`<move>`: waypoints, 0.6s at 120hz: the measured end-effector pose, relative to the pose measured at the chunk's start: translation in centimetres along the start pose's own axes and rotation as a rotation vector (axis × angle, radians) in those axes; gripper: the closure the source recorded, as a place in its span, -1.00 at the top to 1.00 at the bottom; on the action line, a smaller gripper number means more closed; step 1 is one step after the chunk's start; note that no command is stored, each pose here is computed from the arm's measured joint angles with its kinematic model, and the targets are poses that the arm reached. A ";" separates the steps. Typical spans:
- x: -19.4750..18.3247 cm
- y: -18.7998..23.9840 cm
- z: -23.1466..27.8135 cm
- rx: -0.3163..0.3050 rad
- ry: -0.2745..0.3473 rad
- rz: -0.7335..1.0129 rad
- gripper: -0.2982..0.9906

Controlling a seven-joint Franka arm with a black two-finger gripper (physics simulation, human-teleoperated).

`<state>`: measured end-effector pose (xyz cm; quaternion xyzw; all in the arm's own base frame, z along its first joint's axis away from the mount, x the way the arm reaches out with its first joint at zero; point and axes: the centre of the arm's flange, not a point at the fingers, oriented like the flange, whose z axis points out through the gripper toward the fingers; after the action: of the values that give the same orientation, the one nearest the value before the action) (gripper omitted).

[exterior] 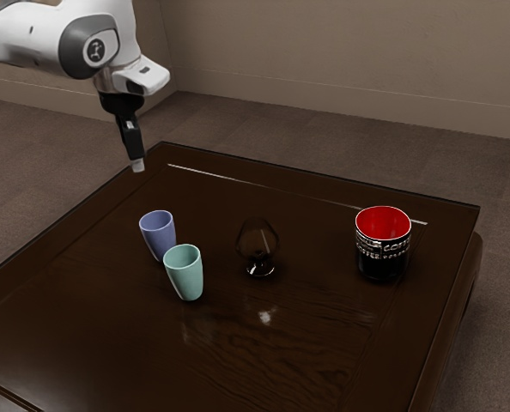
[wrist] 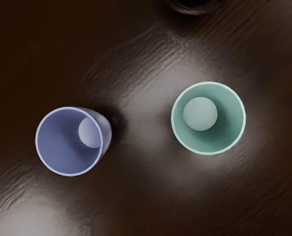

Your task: Place the left cup onto the right cup

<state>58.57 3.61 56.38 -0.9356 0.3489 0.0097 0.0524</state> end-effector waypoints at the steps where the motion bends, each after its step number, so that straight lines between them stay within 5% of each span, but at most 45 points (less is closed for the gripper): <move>1: 0.0 0.1 0.1 -0.002 0.000 0.002 0.54; 18: -2.4 -0.2 6.7 -0.075 -0.058 -0.007 0.54; 34: -5.5 -3.8 11.1 -0.077 -0.099 -0.056 0.54; 72: -1.1 -4.6 17.1 -0.022 -0.132 0.052 0.54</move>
<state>61.05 9.61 39.84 -0.9241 0.3688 0.0764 0.0647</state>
